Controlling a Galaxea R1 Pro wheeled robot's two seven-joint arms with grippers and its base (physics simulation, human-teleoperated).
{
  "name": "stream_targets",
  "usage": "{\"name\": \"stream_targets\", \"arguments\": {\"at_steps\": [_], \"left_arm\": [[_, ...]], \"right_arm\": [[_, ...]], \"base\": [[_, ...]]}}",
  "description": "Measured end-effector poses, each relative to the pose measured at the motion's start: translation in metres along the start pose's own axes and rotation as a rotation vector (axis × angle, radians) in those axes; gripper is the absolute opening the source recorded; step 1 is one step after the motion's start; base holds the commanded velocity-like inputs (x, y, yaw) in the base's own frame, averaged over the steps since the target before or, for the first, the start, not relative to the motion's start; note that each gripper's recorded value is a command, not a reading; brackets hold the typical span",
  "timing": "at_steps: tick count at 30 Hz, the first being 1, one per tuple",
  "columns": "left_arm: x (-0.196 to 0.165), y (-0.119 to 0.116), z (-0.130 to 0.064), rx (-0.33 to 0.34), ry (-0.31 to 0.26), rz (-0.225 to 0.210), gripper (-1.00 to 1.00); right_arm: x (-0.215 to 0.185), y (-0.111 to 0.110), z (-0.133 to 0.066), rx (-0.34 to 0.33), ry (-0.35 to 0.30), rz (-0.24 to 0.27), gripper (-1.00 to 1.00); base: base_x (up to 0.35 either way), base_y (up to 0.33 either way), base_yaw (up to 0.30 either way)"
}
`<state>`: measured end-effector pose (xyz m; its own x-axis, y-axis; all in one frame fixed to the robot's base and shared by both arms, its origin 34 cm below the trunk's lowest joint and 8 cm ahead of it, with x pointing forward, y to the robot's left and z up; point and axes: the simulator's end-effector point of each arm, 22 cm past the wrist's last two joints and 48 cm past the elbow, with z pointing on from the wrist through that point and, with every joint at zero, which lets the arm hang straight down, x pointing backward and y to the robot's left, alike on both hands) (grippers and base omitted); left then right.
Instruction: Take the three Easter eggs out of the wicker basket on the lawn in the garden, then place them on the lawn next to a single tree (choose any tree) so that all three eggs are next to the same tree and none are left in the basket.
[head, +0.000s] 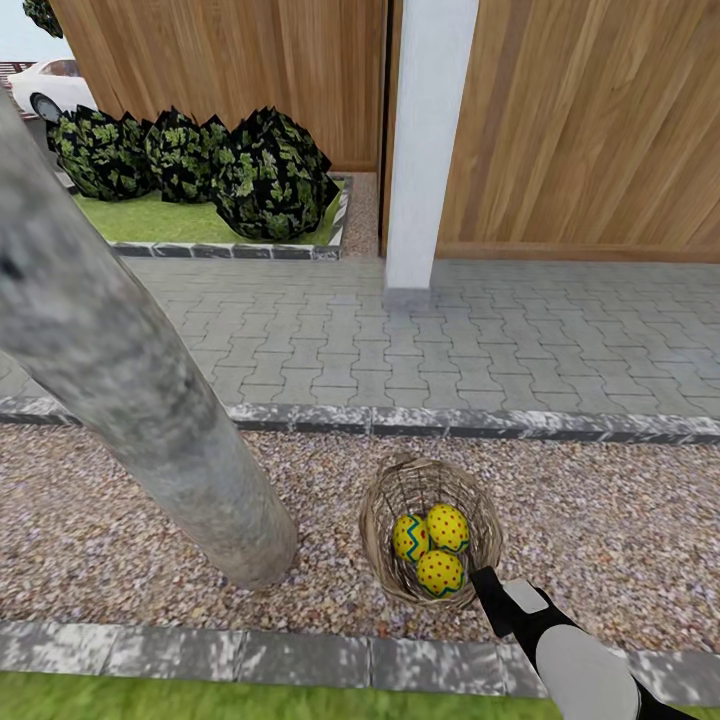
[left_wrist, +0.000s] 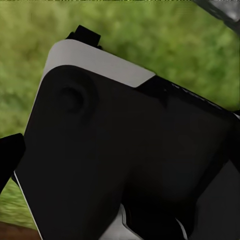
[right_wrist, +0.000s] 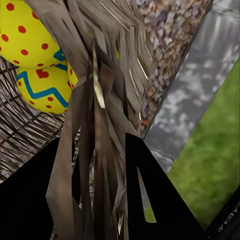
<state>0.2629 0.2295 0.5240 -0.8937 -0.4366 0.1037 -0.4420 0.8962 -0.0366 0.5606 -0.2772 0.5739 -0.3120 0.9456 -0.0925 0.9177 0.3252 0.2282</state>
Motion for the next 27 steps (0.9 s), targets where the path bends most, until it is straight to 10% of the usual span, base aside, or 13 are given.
{"name": "stream_targets", "arguments": {"at_steps": [27], "left_arm": [[-0.010,0.001,0.033,-0.002,-0.005,-0.001,1.00]], "right_arm": [[0.002,-0.004,0.034,0.000,0.001,-0.002,-1.00]], "base": [[0.000,0.000,0.006]]}}
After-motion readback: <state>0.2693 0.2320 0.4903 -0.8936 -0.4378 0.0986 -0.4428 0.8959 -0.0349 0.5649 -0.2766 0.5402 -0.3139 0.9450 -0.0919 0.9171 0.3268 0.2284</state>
